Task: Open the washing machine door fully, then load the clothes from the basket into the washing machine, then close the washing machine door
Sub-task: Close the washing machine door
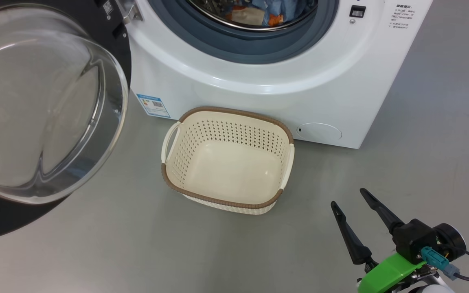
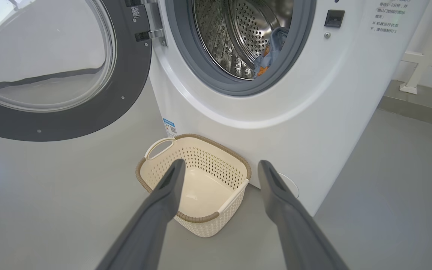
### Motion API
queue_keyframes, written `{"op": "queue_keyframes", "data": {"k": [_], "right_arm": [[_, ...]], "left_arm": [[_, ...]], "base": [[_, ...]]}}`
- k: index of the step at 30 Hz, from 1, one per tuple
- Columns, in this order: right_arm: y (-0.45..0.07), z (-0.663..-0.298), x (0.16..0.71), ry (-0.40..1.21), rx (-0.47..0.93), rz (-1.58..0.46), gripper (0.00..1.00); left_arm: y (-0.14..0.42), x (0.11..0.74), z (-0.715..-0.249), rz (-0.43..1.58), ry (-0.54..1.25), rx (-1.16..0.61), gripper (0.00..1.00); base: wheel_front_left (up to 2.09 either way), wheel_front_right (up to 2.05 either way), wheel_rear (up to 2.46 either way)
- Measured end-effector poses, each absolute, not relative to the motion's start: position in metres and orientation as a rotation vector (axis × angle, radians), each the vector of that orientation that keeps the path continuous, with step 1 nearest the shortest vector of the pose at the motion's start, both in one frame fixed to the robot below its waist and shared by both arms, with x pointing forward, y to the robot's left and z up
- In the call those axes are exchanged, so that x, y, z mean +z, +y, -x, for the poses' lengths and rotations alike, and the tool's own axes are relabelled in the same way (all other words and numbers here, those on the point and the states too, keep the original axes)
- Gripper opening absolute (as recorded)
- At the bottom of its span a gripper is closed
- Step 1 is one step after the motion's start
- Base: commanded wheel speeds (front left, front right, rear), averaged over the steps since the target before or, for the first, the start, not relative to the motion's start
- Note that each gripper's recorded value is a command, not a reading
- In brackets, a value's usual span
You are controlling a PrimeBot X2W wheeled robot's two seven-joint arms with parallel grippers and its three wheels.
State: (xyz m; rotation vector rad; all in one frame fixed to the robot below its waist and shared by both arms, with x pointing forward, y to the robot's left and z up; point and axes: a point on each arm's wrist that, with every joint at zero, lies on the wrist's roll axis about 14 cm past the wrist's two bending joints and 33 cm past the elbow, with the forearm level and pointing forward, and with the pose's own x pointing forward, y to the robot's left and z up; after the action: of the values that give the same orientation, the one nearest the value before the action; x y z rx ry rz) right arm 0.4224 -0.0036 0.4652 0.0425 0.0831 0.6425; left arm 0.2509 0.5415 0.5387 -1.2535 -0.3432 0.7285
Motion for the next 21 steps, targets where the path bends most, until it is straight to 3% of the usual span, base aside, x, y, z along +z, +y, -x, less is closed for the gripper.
{"op": "queue_keyframes", "data": {"k": [21], "right_arm": [[-0.0015,-0.4241,0.4609,0.093,0.649,-0.046,1.00]], "left_arm": [[0.5359,0.5359,-0.2554,1.275,-0.267,0.680,0.00]], "base": [[0.00,0.00,0.00]]}}
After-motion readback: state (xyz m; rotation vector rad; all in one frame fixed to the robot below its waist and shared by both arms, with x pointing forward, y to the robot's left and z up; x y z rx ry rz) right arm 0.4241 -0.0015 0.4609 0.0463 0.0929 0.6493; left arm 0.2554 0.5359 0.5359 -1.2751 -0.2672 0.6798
